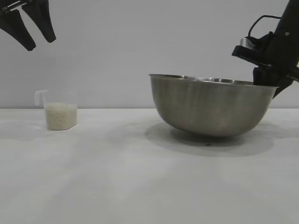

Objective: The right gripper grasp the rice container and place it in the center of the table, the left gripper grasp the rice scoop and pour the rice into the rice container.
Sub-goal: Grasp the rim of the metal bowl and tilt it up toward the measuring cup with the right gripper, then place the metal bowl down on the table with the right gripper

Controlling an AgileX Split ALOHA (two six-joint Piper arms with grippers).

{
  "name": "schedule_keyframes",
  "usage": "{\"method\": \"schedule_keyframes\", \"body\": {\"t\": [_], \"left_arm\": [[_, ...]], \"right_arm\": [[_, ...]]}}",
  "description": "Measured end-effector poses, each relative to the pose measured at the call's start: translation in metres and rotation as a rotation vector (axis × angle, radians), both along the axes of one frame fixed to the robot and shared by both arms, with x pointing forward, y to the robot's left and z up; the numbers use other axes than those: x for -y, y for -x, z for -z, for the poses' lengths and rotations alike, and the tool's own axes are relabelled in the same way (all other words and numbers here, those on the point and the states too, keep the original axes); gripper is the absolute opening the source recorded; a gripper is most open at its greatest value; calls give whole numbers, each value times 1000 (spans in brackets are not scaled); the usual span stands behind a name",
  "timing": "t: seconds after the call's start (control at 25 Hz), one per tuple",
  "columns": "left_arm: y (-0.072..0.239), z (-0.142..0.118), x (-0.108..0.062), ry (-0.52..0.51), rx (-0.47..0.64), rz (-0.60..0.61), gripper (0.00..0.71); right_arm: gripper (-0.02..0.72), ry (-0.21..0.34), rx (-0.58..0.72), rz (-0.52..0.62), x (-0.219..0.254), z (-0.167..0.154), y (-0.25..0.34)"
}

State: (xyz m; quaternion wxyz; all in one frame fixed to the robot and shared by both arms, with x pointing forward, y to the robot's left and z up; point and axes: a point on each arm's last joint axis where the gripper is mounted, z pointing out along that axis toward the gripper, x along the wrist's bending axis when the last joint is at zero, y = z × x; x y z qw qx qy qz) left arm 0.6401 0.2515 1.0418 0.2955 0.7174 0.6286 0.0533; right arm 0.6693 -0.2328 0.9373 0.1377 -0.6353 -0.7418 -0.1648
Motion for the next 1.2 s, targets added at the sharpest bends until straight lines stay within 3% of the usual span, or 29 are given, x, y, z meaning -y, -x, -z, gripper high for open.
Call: {"method": "schedule_keyframes", "body": {"t": [0.8,1.2], "left_arm": [[-1,-1,1,16,8,-9,313],[-1,-1,1,16,12,-11,313]], "right_arm": [[0,38,63,-228,-91,1,21],[0,69,81,-219,-99,2,22]]}}
